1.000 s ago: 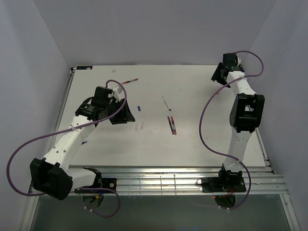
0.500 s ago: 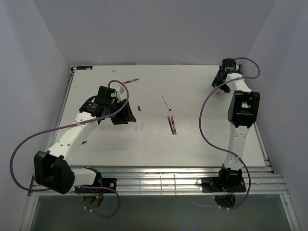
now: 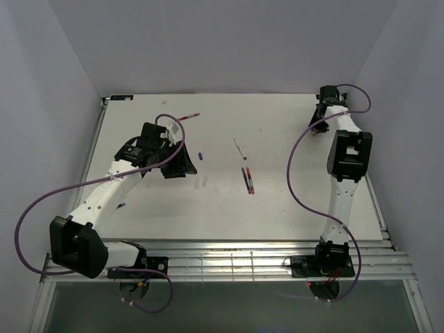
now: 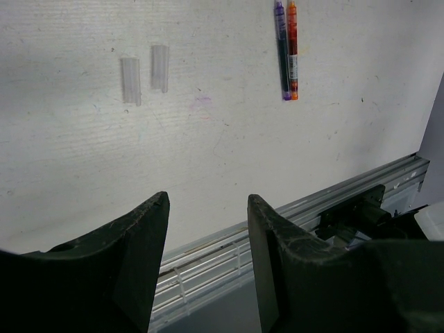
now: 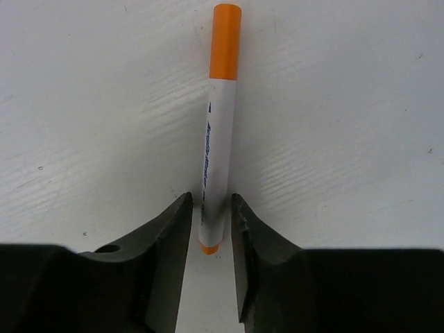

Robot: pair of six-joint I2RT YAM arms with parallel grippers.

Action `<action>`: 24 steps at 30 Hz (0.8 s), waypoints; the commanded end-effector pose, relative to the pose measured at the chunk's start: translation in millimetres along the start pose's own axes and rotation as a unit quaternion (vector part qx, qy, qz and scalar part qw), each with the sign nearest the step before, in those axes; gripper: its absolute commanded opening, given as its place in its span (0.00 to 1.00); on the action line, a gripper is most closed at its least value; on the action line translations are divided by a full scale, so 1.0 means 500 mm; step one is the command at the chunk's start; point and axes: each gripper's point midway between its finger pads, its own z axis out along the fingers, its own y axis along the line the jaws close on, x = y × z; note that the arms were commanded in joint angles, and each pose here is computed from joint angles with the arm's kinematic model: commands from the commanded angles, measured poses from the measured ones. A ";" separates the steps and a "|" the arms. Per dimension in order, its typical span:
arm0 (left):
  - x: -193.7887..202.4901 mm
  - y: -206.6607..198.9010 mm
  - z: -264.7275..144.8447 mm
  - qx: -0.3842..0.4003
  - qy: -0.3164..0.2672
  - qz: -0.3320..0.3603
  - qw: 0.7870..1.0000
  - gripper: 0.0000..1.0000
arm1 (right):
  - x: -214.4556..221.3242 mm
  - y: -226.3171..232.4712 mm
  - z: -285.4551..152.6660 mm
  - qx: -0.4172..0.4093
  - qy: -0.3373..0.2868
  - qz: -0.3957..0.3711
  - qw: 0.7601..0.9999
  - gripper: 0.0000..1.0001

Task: Open the pen caps

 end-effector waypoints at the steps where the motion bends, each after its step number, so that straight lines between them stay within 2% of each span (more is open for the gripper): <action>1: -0.028 -0.027 -0.020 0.017 -0.025 0.000 1.000 0.59 | 0.022 0.001 0.013 -0.009 0.025 -0.010 1.000 0.33; 6: -0.044 -0.041 -0.032 0.018 -0.026 -0.005 0.999 0.59 | 0.010 0.026 -0.004 -0.041 0.026 -0.012 0.999 0.09; 8: -0.048 -0.047 -0.031 0.018 -0.019 -0.010 1.000 0.56 | -0.002 0.034 -0.023 -0.051 0.025 -0.008 0.998 0.08; 11: -0.068 -0.073 -0.042 0.039 -0.022 -0.019 0.999 0.55 | -0.027 0.083 -0.094 -0.091 0.012 0.012 0.996 0.08; 14: -0.085 -0.099 -0.052 0.061 -0.022 -0.027 0.998 0.55 | -0.003 0.131 -0.193 -0.132 0.006 0.010 0.991 0.08; 15: -0.086 -0.103 -0.047 0.064 -0.016 -0.037 0.997 0.55 | 0.007 0.174 -0.256 -0.158 0.003 0.001 0.987 0.08; 17: -0.088 -0.118 -0.049 0.078 -0.009 -0.049 0.996 0.55 | 0.088 0.191 -0.284 -0.181 0.047 0.003 0.982 0.08; 18: -0.088 -0.121 -0.045 0.081 -0.003 -0.056 0.995 0.55 | 0.095 0.217 -0.331 -0.213 0.039 0.002 0.976 0.08; 20: -0.081 -0.127 -0.040 0.090 0.009 -0.074 0.993 0.55 | 0.198 0.241 -0.355 -0.237 0.091 -0.004 0.967 0.08; 21: -0.078 -0.129 -0.039 0.093 0.013 -0.080 0.992 0.55 | 0.203 0.257 -0.399 -0.262 0.076 -0.014 0.962 0.08; 23: -0.071 -0.133 -0.034 0.100 0.023 -0.095 0.990 0.55 | 0.291 0.275 -0.430 -0.281 0.106 -0.047 0.953 0.08; 24: -0.065 -0.131 -0.030 0.100 0.029 -0.099 0.990 0.55 | 0.297 0.285 -0.472 -0.302 0.090 -0.063 0.947 0.08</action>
